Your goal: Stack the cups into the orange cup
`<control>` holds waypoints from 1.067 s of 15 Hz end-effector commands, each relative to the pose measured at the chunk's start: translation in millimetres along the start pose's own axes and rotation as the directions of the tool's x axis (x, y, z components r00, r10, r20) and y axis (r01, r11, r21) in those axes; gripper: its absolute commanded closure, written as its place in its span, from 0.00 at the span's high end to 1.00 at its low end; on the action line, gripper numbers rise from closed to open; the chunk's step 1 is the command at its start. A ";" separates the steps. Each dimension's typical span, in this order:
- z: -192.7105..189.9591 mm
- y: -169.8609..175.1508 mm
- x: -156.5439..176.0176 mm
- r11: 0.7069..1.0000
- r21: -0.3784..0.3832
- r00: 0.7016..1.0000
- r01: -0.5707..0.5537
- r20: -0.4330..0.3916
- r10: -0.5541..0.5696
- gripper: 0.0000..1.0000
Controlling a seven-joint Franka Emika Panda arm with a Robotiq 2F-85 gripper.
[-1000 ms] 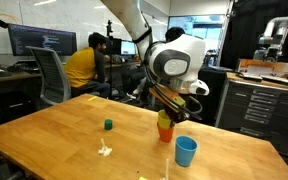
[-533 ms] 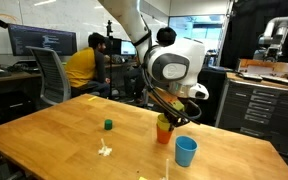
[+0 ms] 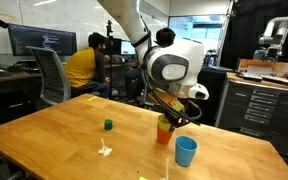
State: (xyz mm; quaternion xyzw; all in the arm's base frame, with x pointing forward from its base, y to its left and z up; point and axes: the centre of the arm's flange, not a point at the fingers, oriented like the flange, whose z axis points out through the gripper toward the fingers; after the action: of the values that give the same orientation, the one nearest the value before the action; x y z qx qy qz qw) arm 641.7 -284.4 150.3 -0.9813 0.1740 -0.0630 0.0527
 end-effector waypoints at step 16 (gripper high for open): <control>-51.8 -23.0 -21.7 0.998 0.014 0.997 0.061 -0.041 -0.060 0.90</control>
State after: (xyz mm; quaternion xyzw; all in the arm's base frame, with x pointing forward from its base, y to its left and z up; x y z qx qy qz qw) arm 638.4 -270.5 183.1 -0.9829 0.1580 -0.0756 0.0560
